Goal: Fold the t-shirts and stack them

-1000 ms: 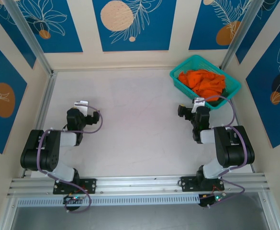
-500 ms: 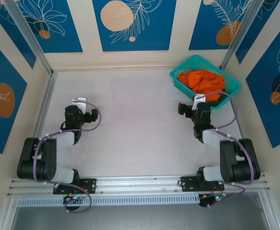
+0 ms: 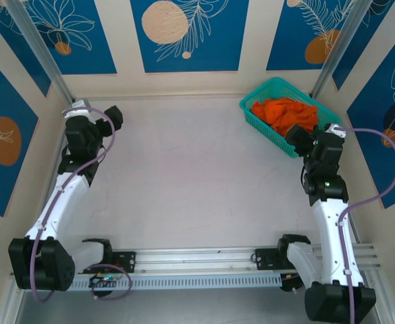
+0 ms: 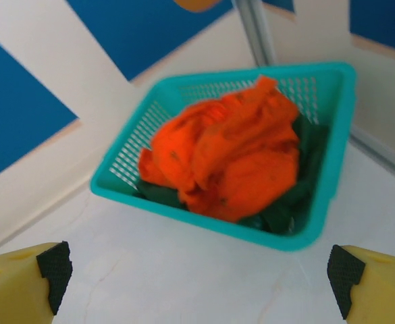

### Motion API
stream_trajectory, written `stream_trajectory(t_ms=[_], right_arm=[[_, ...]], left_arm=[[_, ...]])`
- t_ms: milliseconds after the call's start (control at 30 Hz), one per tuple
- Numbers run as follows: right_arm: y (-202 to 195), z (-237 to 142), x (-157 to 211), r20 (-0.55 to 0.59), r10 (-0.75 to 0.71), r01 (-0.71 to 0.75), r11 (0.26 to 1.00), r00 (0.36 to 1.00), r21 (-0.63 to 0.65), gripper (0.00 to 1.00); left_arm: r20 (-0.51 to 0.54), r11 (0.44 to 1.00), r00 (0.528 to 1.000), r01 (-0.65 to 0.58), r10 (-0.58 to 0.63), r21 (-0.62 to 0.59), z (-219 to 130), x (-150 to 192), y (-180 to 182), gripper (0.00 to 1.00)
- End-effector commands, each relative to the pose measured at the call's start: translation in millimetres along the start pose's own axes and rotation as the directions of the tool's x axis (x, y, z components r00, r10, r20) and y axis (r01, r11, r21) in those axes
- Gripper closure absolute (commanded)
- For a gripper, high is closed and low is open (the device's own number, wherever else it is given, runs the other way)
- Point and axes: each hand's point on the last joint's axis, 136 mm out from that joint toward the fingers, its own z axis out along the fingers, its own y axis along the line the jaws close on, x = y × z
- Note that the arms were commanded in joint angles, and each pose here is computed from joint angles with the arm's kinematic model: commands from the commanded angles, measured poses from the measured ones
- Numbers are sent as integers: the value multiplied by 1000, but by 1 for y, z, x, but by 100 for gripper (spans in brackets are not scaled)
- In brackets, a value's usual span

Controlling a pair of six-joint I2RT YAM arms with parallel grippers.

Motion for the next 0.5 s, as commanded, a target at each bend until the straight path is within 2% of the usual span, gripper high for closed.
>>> stream_trajectory(t_ms=[0, 100, 133, 200, 267, 367, 467], right_arm=[[-15, 5, 29, -160, 88, -73, 992, 983, 99, 1], [-7, 32, 20, -214, 110, -88, 990, 971, 108, 3], [-3, 46, 18, -255, 124, -97, 989, 959, 115, 9], [4, 76, 21, -361, 141, -98, 986, 922, 135, 28], [0, 104, 23, -433, 182, -96, 972, 883, 214, 36], [-1, 145, 21, -466, 245, -135, 957, 850, 256, 36], [1, 182, 29, -520, 276, -142, 949, 809, 282, 34]], left_arm=[[-132, 973, 970, 187, -204, -134, 2, 47, 27, 0], [-247, 979, 951, 159, -186, -126, 4, 83, 6, 0], [-296, 985, 943, 120, -151, -120, 3, 97, -7, 0], [-366, 993, 927, 50, -85, -103, -2, 123, -29, 0], [-444, 1000, 896, 4, -16, -28, -8, 153, -57, 0], [-576, 990, 806, -89, 135, 108, -25, 196, -91, 0], [-663, 959, 694, -174, 280, 222, -47, 226, -105, 0]])
